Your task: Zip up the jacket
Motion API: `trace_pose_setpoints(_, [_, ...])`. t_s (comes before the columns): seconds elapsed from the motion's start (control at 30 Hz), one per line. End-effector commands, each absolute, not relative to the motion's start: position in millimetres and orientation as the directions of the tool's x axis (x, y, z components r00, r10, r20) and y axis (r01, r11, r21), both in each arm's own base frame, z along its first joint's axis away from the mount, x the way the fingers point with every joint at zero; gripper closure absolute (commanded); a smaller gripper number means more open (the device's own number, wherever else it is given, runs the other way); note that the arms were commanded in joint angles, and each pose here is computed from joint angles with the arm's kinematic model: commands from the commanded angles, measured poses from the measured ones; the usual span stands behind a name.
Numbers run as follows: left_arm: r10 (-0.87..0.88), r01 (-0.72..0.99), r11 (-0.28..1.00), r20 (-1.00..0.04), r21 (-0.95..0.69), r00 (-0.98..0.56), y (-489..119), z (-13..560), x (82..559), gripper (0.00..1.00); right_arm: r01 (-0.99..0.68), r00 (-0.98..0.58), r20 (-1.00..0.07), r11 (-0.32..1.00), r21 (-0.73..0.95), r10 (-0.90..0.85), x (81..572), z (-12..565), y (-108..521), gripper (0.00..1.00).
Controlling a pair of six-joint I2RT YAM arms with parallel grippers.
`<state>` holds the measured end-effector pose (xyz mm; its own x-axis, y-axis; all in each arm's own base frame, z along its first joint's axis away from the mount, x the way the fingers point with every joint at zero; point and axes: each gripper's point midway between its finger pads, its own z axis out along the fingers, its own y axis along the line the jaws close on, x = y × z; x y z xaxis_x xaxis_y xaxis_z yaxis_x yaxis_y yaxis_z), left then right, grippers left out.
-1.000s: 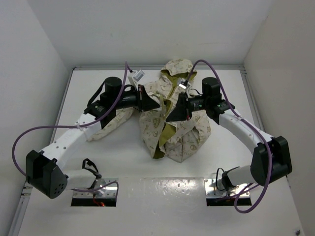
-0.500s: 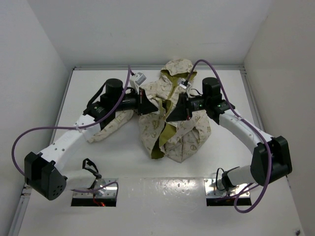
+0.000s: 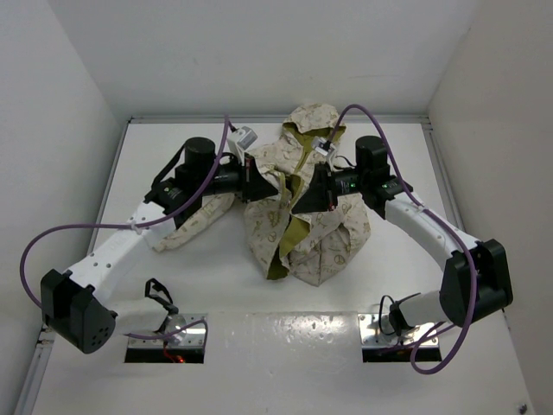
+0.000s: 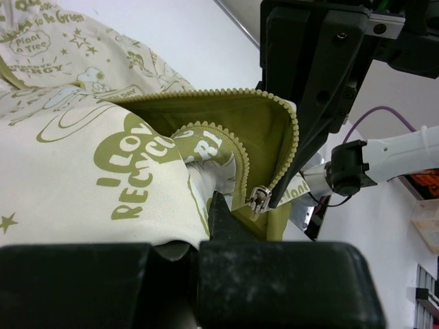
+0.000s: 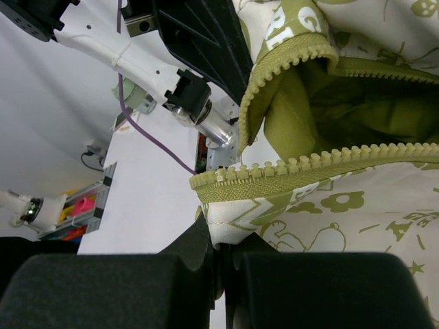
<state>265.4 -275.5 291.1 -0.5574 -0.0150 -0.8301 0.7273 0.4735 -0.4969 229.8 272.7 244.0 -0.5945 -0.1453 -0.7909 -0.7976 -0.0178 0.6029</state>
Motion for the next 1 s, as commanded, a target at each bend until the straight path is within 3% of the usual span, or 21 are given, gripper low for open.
trace_pose_setpoints(0.0, [-0.054, 0.791, 0.415, -0.880, -0.449, -0.471, -283, 335, 259, 1.00, -0.838, -0.534, -0.836, -0.048, 0.543, -0.128, 232, 255, 275, 1.00])
trace_pose_setpoints(0.73, [-0.039, 0.789, 0.388, -0.864, -0.476, -0.503, -290, 328, 252, 1.00, -0.846, -0.524, -0.844, -0.045, 0.532, -0.113, 235, 260, 275, 1.00])
trace_pose_setpoints(0.97, [0.023, 0.829, 0.390, -0.896, -0.400, -0.444, -287, 320, 245, 1.00, -0.835, -0.544, -0.832, -0.023, 0.549, -0.111, 239, 256, 272, 1.00])
